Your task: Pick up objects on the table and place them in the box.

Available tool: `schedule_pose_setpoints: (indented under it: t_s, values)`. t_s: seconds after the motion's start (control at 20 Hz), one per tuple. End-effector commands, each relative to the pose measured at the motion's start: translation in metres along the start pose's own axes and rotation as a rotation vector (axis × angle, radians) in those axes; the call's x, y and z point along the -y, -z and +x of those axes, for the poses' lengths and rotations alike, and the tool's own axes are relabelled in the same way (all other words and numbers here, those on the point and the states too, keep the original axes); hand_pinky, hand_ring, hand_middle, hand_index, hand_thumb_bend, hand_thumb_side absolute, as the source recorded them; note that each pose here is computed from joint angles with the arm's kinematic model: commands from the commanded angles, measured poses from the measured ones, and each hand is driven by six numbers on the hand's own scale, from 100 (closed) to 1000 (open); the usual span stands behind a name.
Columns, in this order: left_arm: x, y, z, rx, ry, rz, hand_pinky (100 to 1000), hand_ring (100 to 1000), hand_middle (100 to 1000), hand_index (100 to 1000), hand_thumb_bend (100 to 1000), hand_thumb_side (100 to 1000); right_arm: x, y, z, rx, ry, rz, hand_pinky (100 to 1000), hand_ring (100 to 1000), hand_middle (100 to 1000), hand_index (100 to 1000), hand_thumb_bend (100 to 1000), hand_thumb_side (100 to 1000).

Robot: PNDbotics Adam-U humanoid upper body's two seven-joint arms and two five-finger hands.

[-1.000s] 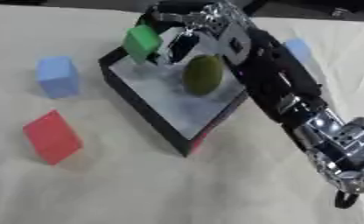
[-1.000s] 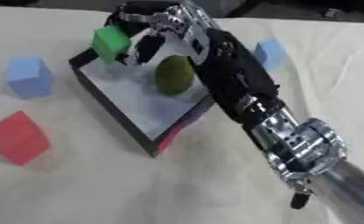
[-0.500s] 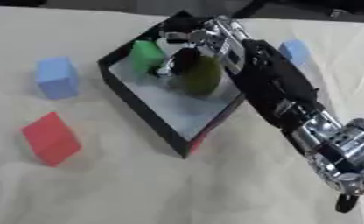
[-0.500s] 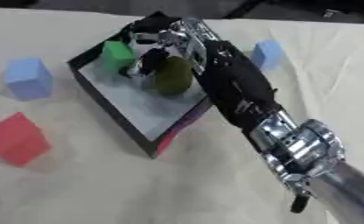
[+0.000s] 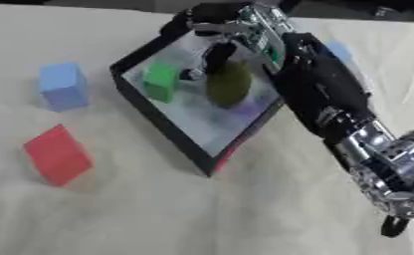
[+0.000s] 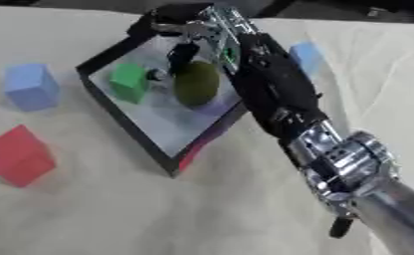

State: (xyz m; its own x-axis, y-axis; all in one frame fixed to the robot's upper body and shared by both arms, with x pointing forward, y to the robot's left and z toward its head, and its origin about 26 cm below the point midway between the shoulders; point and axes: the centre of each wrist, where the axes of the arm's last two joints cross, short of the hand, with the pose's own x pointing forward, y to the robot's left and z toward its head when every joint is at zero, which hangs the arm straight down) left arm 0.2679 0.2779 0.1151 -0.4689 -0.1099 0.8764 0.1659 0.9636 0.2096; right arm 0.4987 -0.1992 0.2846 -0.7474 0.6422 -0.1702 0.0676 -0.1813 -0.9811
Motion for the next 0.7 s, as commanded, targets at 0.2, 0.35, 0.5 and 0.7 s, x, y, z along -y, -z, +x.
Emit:
schedule_pose_setpoints:
  t_s: [0.2, 0.35, 0.5, 0.7]
  values:
    - [-0.006, -0.003, 0.004, 0.001, 0.025, 0.013, 920, 775, 776, 797, 100, 846, 0.049, -0.032, -0.017, -0.026, -0.034, -0.160, 930, 866, 799, 925, 100, 249]
    - [-0.007, -0.005, 0.003, -0.005, 0.031, 0.020, 920, 776, 776, 797, 100, 844, 0.056, -0.049, -0.027, -0.034, -0.023, -0.175, 933, 875, 816, 930, 100, 222]
    - [-0.008, -0.007, 0.002, -0.010, 0.034, 0.026, 920, 776, 776, 797, 100, 843, 0.059, -0.065, -0.038, -0.054, 0.004, -0.169, 934, 877, 820, 935, 100, 205]
    - [-0.009, -0.009, 0.002, -0.013, 0.038, 0.033, 919, 776, 776, 797, 100, 840, 0.064, -0.093, -0.055, -0.105, 0.043, -0.159, 934, 882, 823, 935, 100, 209]
